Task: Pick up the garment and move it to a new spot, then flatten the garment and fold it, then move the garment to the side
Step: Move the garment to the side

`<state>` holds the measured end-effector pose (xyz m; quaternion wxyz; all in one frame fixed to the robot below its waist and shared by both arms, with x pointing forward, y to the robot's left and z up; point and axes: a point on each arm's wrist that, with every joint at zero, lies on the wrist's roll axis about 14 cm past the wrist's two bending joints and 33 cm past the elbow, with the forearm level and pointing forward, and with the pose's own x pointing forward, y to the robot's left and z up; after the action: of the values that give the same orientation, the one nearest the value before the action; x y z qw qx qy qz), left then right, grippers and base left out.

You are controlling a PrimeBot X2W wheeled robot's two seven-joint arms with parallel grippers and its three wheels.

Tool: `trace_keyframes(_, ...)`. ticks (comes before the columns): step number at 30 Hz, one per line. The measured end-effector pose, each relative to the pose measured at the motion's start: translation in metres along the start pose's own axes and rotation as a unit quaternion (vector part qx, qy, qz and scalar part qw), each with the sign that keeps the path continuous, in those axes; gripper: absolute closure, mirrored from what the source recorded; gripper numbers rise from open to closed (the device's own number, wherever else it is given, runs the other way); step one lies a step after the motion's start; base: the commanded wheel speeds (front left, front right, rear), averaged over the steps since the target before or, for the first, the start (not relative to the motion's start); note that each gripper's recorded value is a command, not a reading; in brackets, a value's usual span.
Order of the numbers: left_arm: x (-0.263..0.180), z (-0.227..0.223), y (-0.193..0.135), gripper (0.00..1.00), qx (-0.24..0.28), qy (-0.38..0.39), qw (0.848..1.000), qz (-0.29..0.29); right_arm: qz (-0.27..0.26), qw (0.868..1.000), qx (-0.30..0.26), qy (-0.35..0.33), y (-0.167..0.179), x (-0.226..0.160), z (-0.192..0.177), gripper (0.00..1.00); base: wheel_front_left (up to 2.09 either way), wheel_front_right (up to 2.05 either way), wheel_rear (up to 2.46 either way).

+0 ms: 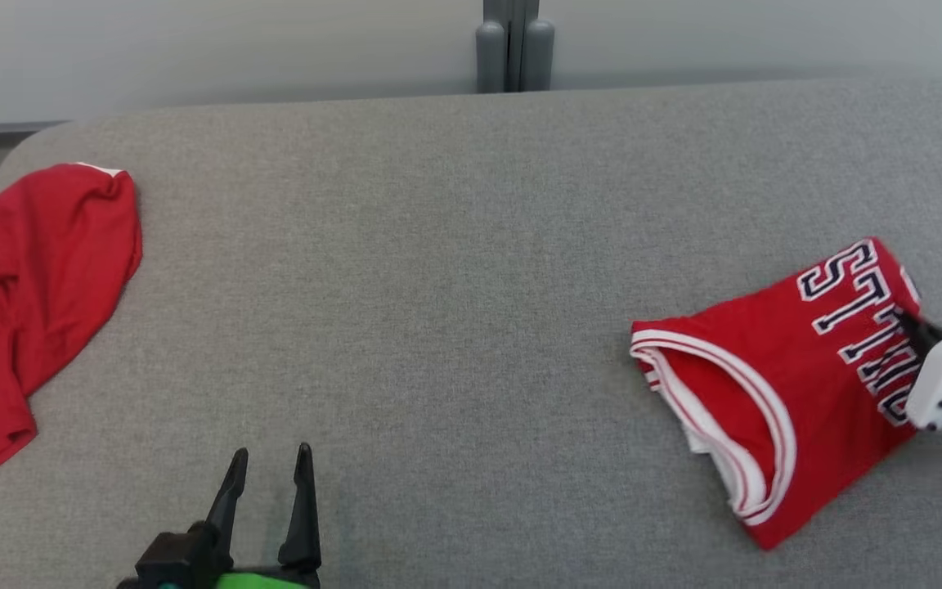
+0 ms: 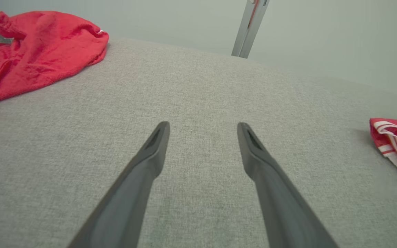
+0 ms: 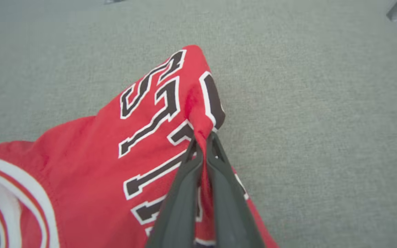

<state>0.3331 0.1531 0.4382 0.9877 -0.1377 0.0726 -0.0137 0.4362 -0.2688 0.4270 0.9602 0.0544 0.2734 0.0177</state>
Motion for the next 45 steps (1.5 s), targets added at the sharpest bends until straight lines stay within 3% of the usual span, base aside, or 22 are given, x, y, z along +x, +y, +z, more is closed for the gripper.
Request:
trace_keyframes(4, 0.028, 0.002, -0.015, 0.00, 0.009, -0.001, 0.999, -0.033, -0.049, 0.996, -0.030, -0.068, -0.036, 0.013, 0.055, 1.00, 0.00, 0.00, 0.00)
trace_keyframes(8, 0.058, -0.003, -0.027, 0.00, 0.021, 0.004, 0.998, -0.063, -0.106, 0.988, -0.042, -0.108, -0.076, 0.024, 0.087, 1.00, 0.00, 0.00, 0.00)
trace_keyframes(12, 0.081, -0.013, -0.033, 0.00, 0.024, 0.014, 0.996, -0.080, -0.161, 0.980, -0.046, -0.111, -0.117, 0.031, 0.092, 1.00, 0.00, 0.00, 0.00)
trace_keyframes(19, 0.096, -0.051, -0.033, 0.00, 0.027, 0.059, 0.994, -0.089, -0.247, 0.963, -0.062, -0.083, -0.181, 0.031, 0.070, 1.00, 0.00, 0.00, 0.00)
trace_keyframes(20, 0.097, -0.056, -0.033, 0.00, 0.028, 0.066, 0.993, -0.091, -0.254, 0.962, -0.063, -0.082, -0.185, 0.032, 0.066, 0.82, 0.00, 0.00, 0.00)
trace_keyframes(23, 0.099, -0.067, -0.032, 0.00, 0.026, 0.079, 0.992, -0.091, -0.276, 0.955, -0.060, -0.086, -0.197, 0.031, 0.058, 0.00, 0.00, 0.00, 0.00)
trace_keyframes(27, 0.096, -0.066, -0.034, 0.00, 0.020, 0.078, 0.993, -0.090, -0.300, 0.943, -0.102, -0.101, -0.210, 0.014, 0.061, 0.00, 0.00, 0.00, 0.00)
trace_keyframes(31, 0.087, -0.059, -0.036, 0.00, 0.008, 0.074, 0.994, -0.084, -0.281, 0.939, -0.139, -0.138, -0.192, 0.012, 0.079, 0.00, 0.00, 0.00, 0.00)
trace_keyframes(38, 0.061, -0.037, -0.035, 0.00, -0.010, 0.053, 0.996, -0.064, -0.187, 0.942, -0.182, -0.212, -0.113, 0.004, 0.098, 0.00, 0.00, 0.00, 0.00)
trace_keyframes(45, 0.025, -0.017, -0.029, 0.00, -0.009, 0.028, 0.999, -0.045, -0.102, 0.949, -0.159, -0.254, -0.044, -0.041, 0.065, 0.00, 0.00, 0.00, 0.00)
